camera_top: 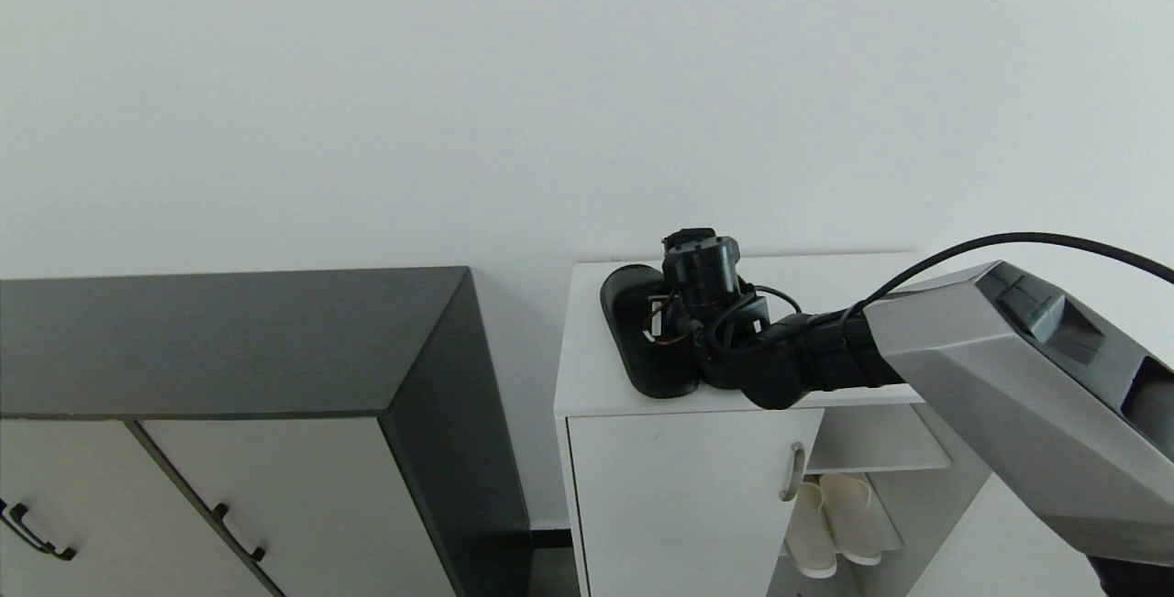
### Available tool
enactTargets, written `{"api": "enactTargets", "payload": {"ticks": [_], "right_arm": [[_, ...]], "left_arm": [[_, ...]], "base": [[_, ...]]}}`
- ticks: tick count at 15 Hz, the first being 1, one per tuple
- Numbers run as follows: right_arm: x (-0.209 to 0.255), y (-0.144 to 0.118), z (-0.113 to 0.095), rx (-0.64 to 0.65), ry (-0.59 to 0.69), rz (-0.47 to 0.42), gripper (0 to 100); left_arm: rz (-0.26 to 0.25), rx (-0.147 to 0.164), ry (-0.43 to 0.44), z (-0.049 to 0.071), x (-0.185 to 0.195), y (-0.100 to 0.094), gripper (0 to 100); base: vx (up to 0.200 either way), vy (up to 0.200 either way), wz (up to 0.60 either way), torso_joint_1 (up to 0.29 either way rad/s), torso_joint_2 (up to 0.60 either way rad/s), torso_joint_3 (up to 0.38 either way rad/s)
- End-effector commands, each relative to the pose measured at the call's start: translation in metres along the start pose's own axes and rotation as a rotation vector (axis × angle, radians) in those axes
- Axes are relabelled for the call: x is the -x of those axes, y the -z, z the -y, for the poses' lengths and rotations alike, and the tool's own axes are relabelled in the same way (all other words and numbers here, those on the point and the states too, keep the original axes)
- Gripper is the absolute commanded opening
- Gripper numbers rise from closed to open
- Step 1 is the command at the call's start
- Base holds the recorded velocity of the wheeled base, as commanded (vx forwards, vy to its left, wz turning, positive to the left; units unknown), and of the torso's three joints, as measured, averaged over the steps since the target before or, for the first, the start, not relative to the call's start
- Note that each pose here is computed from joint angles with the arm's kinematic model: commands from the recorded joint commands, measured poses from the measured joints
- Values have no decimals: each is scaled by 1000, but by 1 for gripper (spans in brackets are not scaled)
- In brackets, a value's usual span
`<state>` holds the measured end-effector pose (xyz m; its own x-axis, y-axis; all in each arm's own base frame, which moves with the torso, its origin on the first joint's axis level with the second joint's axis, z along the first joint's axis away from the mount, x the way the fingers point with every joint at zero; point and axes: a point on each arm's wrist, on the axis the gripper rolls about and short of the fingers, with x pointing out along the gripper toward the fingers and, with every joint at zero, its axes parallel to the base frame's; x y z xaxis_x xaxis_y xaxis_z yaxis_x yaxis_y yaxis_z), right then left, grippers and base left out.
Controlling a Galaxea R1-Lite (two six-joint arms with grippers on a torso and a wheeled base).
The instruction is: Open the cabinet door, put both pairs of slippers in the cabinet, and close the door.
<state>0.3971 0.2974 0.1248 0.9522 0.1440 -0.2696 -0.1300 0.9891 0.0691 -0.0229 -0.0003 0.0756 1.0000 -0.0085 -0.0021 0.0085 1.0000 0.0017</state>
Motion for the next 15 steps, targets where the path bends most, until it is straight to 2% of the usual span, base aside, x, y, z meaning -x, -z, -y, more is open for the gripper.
{"api": "enactTargets", "payload": {"ticks": [1,4,6,7,10,12,15], "right_arm": [[3,-4,0,-8,-4,13,0],[43,-20,1,1,-53,6,0],[95,-27,6,14,-208,-21,0],[125,-27,13,27,-295,-42,0],[187,-16,48,63,-390,-73,0],[207,-5,63,61,-512,-79,0],[215,-5,63,64,-537,-70,0]], "left_arm": [[1,0,-1,0,0,0,0],[-1,-1,-1,0,0,0,0],[1,-1,-1,0,0,0,0],[1,-1,-1,0,0,0,0],[-1,-1,-1,0,0,0,0],[-1,-3,-1,0,0,0,0],[-1,-1,-2,0,0,0,0]], "base": [[0,0,0,0,0,0],[0,0,0,0,0,0],[0,0,0,0,0,0],[0,0,0,0,0,0],[0,0,0,0,0,0],[0,0,0,0,0,0],[0,0,0,0,0,0]]}}
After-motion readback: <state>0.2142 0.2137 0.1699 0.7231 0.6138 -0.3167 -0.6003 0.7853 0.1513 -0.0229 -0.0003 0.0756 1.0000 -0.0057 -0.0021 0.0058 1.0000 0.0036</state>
